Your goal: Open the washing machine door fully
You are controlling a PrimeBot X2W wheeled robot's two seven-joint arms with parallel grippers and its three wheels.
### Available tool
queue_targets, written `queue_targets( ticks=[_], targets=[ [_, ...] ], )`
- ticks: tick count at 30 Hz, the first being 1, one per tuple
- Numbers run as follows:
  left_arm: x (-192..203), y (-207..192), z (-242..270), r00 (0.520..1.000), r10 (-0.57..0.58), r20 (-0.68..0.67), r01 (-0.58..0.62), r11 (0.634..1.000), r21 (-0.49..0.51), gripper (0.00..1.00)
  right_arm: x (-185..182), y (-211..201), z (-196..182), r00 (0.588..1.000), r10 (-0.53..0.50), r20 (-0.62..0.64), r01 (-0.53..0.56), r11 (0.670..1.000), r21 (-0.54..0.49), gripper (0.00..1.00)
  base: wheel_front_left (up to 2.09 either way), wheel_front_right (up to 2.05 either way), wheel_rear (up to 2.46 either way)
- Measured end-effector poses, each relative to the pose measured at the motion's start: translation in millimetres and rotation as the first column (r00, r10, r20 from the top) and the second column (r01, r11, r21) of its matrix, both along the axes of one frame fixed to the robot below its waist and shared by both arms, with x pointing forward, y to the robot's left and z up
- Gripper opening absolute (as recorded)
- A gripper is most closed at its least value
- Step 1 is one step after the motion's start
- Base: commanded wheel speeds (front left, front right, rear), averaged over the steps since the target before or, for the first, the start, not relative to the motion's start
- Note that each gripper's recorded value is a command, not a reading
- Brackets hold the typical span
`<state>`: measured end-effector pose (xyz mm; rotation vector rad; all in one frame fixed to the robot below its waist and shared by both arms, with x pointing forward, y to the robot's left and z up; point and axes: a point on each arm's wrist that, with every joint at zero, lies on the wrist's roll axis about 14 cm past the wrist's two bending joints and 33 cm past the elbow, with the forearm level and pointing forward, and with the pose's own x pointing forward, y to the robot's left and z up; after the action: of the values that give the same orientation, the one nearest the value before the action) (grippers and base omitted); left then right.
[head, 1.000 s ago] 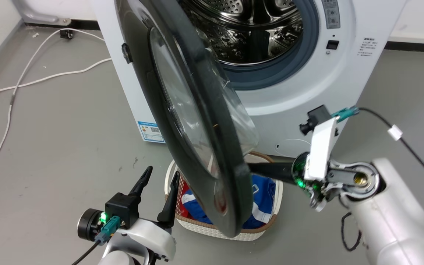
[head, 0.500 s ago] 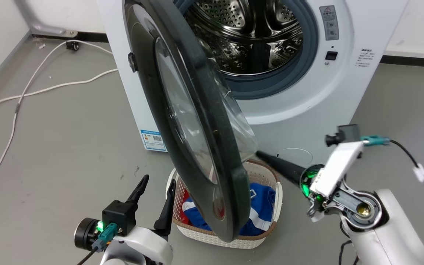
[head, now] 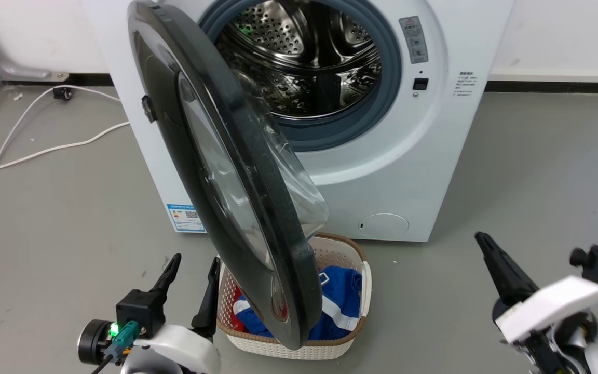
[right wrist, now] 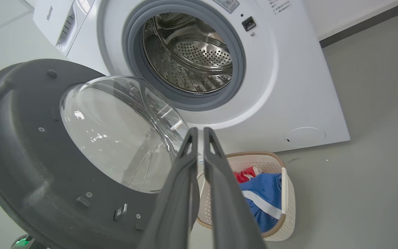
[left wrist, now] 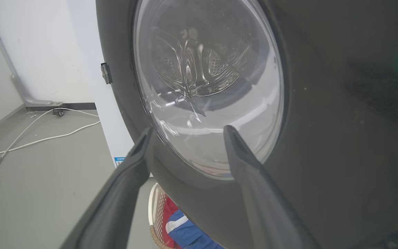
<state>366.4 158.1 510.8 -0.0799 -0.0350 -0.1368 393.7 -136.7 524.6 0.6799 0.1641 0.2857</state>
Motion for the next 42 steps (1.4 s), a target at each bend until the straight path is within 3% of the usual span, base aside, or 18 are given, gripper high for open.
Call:
queue_targets(
  ticks=[1,2,8,13,17,20,27,41,42],
  targets=[
    [0,0,0,1.0,0.0,0.0,0.0,1.0,0.002,1.0,-4,-7,-2,1.0,-0.025,0.012,0.025,0.999,-0.032,0.8,0.0,0.0,0.0],
    [0,-1,0,1.0,-0.002,-0.001,0.002,1.0,0.003,1.0,-7,-14,-4,0.998,-0.048,0.027,0.05,0.996,-0.073,1.0,0.0,0.0,0.0],
    [3,-2,0,1.0,-0.005,-0.005,0.005,1.0,0.013,1.0,-27,-47,0,0.979,-0.164,0.121,0.189,0.954,-0.233,1.0,0.0,0.0,0.0],
    [6,-1,3,1.0,-0.003,0.002,0.003,1.0,0.02,1.0,-39,-71,21,0.941,-0.225,0.252,0.31,0.871,-0.382,1.0,0.0,0.0,0.0],
    [5,-2,4,1.0,-0.007,0.003,0.007,1.0,0.025,1.0,-48,-74,32,0.925,-0.21,0.316,0.35,0.796,-0.494,1.0,0.0,0.0,0.0],
    [3,-2,4,1.0,-0.009,0.0,0.009,1.0,0.027,1.0,-54,-69,31,0.927,-0.195,0.32,0.346,0.774,-0.53,1.0,0.0,0.0,0.0],
    [-3,-2,-1,1.0,-0.006,-0.019,0.007,1.0,0.022,1.0,-65,-58,7,0.951,-0.19,0.242,0.294,0.793,-0.533,1.0,0.0,0.0,0.0],
    [-1,1,0,1.0,0.007,-0.025,-0.006,1.0,0.026,1.0,-65,-55,9,0.952,-0.191,0.239,0.292,0.8,-0.524,1.0,0.0,0.0,0.0],
    [-1,1,-1,0.999,0.009,-0.032,-0.008,1.0,0.023,0.5,-65,-55,8,0.953,-0.19,0.237,0.29,0.8,-0.524,1.0,0.0,0.0,0.0]
  ],
)
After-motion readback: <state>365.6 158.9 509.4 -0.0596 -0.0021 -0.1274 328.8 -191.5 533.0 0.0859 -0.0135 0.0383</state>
